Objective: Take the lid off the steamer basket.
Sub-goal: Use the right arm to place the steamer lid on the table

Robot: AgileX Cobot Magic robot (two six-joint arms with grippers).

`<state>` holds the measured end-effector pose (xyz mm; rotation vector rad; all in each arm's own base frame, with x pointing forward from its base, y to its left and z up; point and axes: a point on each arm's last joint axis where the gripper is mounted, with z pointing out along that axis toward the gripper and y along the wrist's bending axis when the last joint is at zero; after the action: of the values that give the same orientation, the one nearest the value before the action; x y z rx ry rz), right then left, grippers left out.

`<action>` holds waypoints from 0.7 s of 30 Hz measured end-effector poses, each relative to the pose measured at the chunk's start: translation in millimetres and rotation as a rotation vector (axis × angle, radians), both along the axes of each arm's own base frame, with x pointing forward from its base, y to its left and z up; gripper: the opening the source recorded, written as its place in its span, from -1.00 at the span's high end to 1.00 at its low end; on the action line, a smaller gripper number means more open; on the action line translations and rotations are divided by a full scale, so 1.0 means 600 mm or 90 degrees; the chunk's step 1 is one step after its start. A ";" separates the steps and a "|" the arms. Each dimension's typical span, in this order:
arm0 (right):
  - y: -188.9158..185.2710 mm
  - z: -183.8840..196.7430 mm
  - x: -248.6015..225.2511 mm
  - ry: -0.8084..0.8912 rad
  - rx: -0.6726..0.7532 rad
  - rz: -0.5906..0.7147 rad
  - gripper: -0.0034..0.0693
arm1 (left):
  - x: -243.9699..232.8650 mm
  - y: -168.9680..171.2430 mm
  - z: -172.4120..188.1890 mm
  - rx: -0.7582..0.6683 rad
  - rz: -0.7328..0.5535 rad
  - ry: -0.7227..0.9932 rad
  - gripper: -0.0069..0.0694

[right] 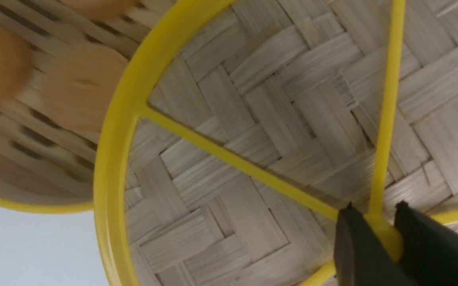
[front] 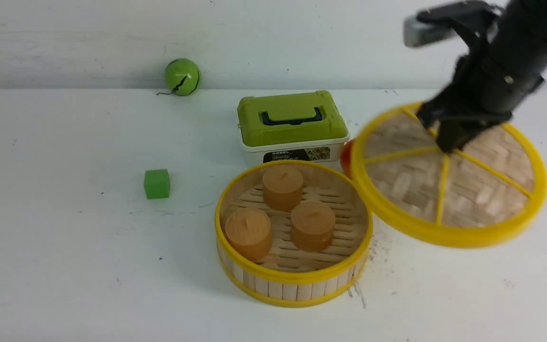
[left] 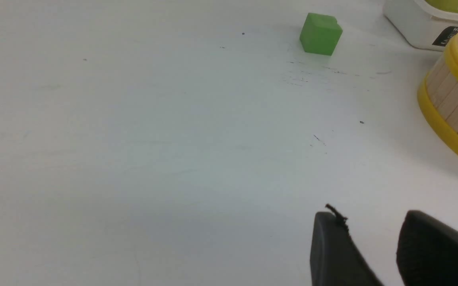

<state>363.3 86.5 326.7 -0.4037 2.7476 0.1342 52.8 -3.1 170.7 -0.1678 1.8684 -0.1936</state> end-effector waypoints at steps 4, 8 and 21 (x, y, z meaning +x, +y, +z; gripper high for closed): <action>-0.039 -0.076 0.002 0.025 0.001 -0.058 0.61 | 0.000 0.000 0.000 0.000 0.000 0.000 0.19; -0.055 -0.128 0.009 0.012 0.005 -0.086 0.61 | 0.000 0.000 0.000 0.000 0.000 0.000 0.19; -0.054 -0.210 0.035 0.031 0.008 -0.107 0.44 | 0.000 0.000 0.000 0.000 0.000 0.000 0.19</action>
<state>384.3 54.1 200.5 -0.1678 2.8119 0.1198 52.8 -3.1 170.7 -0.1678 1.8684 -0.1936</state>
